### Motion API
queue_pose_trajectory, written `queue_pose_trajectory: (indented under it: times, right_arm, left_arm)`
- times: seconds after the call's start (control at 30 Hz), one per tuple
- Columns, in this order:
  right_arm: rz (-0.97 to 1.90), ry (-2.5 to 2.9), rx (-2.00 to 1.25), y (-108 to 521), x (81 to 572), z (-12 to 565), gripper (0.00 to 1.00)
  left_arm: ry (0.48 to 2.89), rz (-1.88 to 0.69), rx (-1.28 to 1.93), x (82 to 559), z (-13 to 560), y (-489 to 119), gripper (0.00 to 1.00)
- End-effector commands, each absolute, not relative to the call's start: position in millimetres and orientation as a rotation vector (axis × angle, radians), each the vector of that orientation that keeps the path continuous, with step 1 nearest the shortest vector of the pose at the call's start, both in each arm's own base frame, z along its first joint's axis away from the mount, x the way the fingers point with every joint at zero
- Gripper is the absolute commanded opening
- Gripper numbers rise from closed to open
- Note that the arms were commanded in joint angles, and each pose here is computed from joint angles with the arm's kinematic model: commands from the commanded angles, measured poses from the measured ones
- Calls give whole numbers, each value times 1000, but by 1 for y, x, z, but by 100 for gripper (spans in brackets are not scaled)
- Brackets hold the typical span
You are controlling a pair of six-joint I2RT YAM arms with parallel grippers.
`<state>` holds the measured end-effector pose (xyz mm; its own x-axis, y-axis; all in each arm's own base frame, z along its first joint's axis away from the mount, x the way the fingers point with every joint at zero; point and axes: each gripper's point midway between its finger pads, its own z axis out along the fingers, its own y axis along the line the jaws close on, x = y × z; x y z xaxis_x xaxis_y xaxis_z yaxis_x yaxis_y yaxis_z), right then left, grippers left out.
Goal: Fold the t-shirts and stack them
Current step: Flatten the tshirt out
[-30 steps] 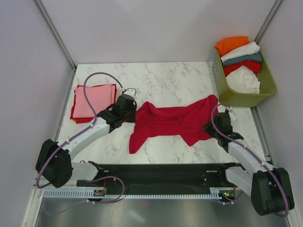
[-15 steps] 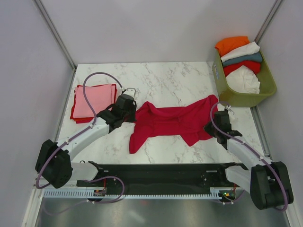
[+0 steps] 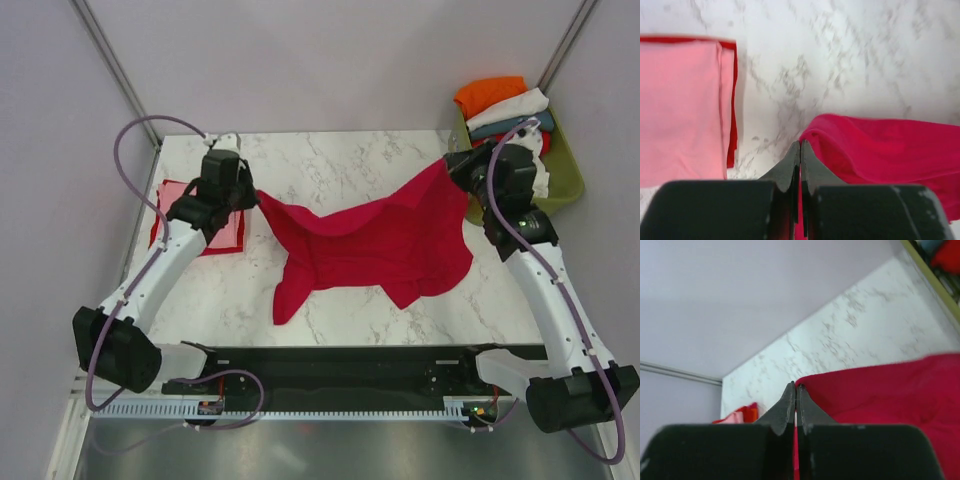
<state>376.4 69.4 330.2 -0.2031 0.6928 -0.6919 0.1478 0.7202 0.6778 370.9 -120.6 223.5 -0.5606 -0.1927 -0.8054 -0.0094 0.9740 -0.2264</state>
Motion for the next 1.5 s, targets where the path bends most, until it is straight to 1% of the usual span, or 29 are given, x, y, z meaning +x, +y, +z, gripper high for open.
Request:
queue_pose_trajectory:
  times: [0.0,0.03,0.1,0.13,0.2,0.23,0.3,0.33,0.4,0.43,0.53,0.63,0.7,0.83,0.87,0.9,0.93,0.97,1.0,1.03,1.07,1.1,1.17,1.2,1.23,1.33,1.4,1.43,1.47]
  right_arm:
    - [575,1594,593,61,359,413,0]
    - [591,1511,548,58,342,451,0]
    - [614,1424,513,55,318,486,0]
    - [631,1336,490,50,290,517,0]
    - [633,1246,446,44,257,546,0]
    - [648,1158,410,40,221,572,0]
    - [650,1057,375,32,183,595,0]
    - [664,971,355,27,147,612,0]
    - [680,872,333,21,109,631,0]
    - [690,797,318,15,78,645,0]
    - [705,688,299,7,33,668,0]
    - [721,650,302,5,24,684,0]
    - [724,670,319,6,35,686,0]
    - [716,843,384,17,116,661,0]
    - [719,886,403,21,135,651,0]
    - [703,977,447,25,174,623,0]
    - [696,1022,475,26,193,608,0]
    - [700,1063,503,29,210,592,0]
    - [691,1122,521,33,234,572,0]
    - [678,1205,546,38,260,539,0]
    - [683,1230,557,41,273,527,0]
    - [679,1310,578,48,298,494,0]
    - [717,1332,567,59,319,479,0]
    - [729,1379,584,65,340,460,0]
    - [759,1381,562,72,350,462,0]
    - [792,1423,522,88,385,471,0]
    - [801,1378,502,88,401,505,0]
    - [792,1368,499,84,404,517,0]
    - [771,1337,513,72,408,532,0]
  left_arm:
    - [1972,-356,-157,367,325,-122,2]
    - [1944,-367,-146,362,342,-121,2]
    - [1857,-424,-127,338,387,-118,2]
    - [1831,-443,-121,328,399,-117,2]
    - [1758,-476,-116,304,428,-110,2]
    - [1694,-499,-121,282,449,-103,2]
    - [1617,-530,-129,253,475,-93,2]
    - [1551,-558,-131,229,492,-86,2]
    - [1468,-607,-119,202,517,-82,2]
    - [1417,-635,-111,183,530,-78,2]
    - [1333,-688,-91,155,557,-74,2]
    - [1304,-692,-93,148,569,-71,2]
    - [1335,-680,-109,161,564,-73,2]
    - [1470,-623,-159,209,526,-82,2]
    - [1530,-597,-178,226,504,-85,2]
    - [1585,-583,-187,244,486,-91,2]
    - [1616,-579,-191,255,472,-96,2]
    - [1696,-564,-195,270,438,-102,2]
    - [1684,-577,-193,282,432,-108,2]
    - [1719,-585,-200,295,413,-114,2]
    - [1777,-584,-199,305,381,-121,2]
    - [1763,-594,-200,316,376,-125,2]
    - [1831,-575,-220,338,340,-132,2]
    - [1828,-572,-224,349,337,-135,2]
    - [1876,-553,-232,365,319,-138,2]
    - [1849,-567,-243,396,341,-135,2]
    - [1789,-623,-210,418,383,-133,2]
    - [1708,-633,-187,422,427,-129,2]
    - [1693,-608,-190,434,437,-125,2]
